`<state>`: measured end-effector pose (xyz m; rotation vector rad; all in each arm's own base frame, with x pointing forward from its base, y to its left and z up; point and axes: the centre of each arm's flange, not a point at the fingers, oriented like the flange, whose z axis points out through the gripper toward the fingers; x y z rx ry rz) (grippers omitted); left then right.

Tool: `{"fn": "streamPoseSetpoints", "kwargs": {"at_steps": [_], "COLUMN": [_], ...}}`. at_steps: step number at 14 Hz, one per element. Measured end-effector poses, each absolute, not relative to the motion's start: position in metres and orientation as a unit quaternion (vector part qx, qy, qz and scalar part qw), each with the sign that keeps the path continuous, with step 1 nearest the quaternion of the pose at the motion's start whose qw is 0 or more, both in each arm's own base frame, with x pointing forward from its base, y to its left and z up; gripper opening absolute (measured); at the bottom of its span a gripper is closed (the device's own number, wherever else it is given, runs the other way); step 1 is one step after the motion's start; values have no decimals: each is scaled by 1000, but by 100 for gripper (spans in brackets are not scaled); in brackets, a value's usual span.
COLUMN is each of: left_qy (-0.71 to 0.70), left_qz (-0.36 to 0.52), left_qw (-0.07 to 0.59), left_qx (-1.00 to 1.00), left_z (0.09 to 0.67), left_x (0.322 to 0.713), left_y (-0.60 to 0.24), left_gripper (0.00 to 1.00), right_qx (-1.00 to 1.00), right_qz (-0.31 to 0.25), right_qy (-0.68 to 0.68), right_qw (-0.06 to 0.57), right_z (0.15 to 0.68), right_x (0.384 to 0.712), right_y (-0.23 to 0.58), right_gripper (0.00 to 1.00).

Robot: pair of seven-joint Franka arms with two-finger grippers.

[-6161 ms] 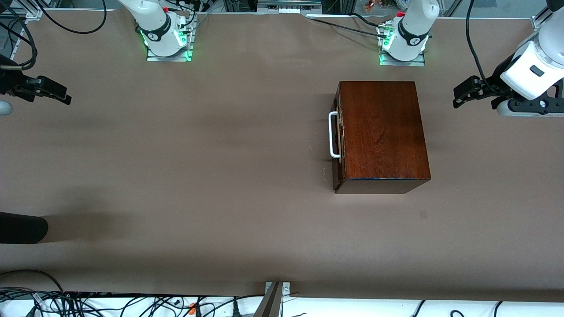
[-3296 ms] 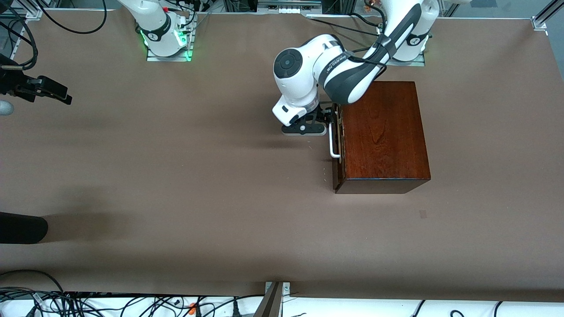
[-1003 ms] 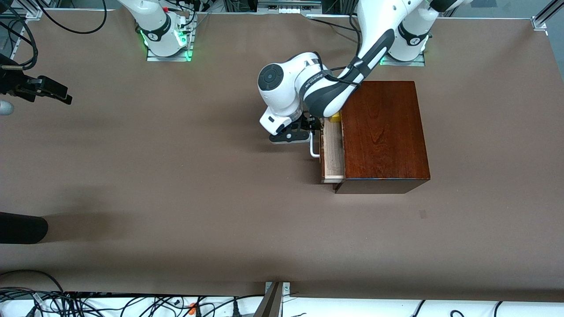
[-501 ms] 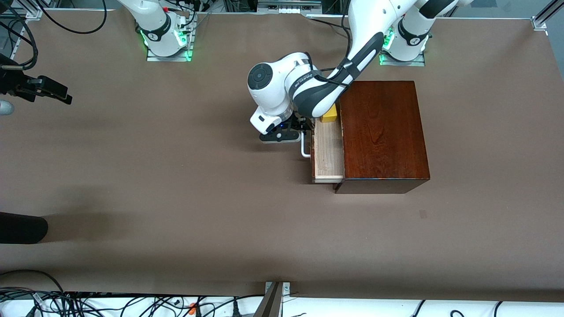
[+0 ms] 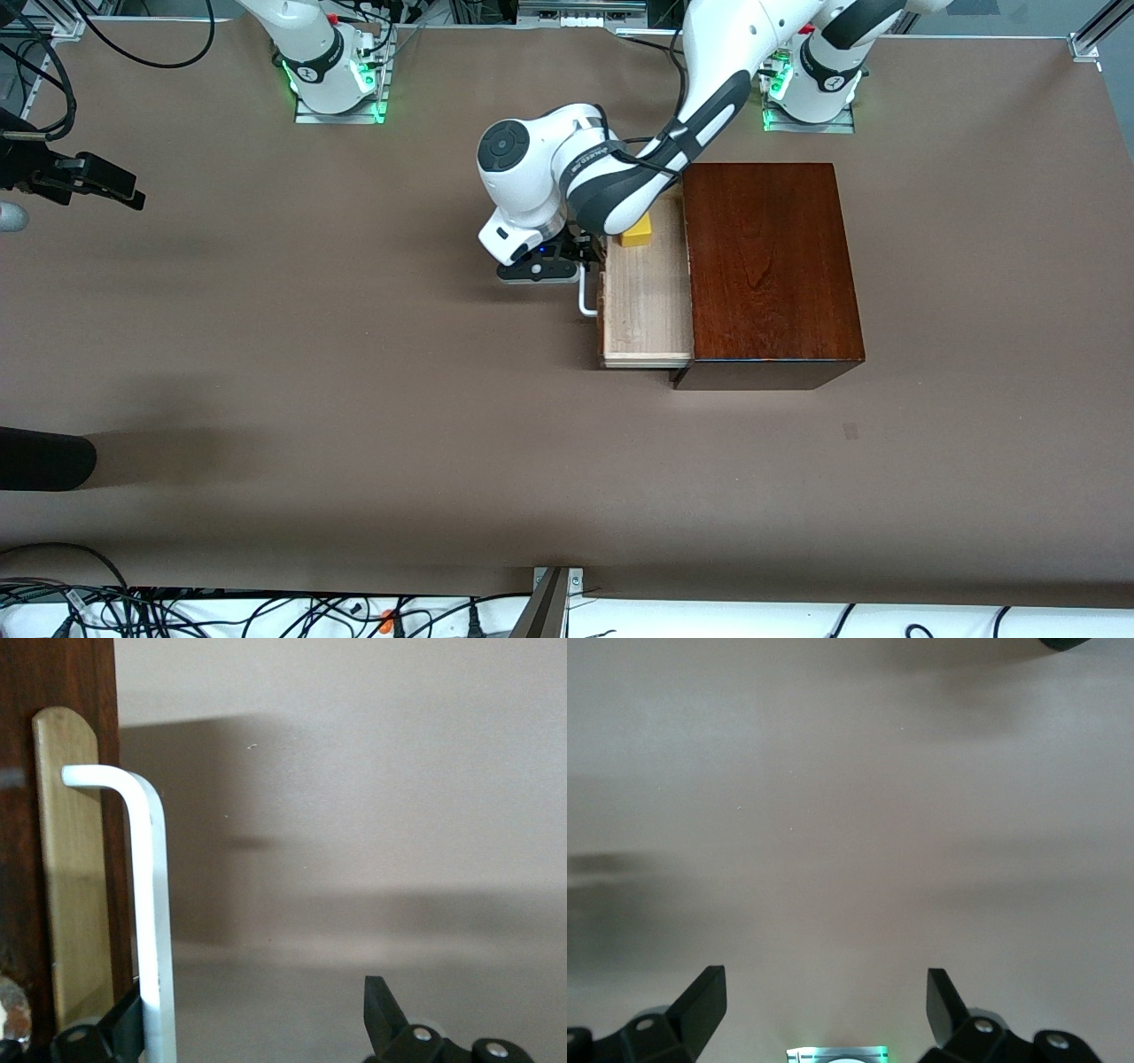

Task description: Open drawer, take yellow block, close drawer

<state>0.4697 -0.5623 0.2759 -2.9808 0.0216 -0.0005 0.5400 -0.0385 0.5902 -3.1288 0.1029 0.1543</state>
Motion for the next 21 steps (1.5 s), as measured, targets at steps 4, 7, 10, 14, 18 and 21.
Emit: {"fn": "streamPoseSetpoints", "kwargs": {"at_steps": [4, 7, 10, 14, 18, 21], "left_qy": [4, -2, -27, -39, -41, -67], "left_qz": [-8, -15, -7, 13, 20, 15], "left_qw": [43, 19, 3, -8, -11, 0], "left_qx": [-999, -1000, -1000, -999, -999, -998], "left_z": [289, 309, 357, 452, 514, 530], "left_x": [469, 473, 488, 519, 547, 565], "left_y": [-583, -591, -579, -504, -383, -303], "left_gripper": [100, 100, 100, 100, 100, 100], "right_qx": [-998, -998, -998, -998, -998, -997], "right_qz": [49, 49, 49, 49, 49, 74], "right_qy": [33, 33, 33, 33, 32, 23], "right_qw": [4, 4, 4, 4, 4, 5], "right_z": [590, 590, 590, 590, 590, 587], "right_x": [540, 540, 540, 540, 540, 535], "right_y": [-38, -38, -38, -38, -37, -28], "right_gripper": [100, 100, 100, 100, 100, 100]}}
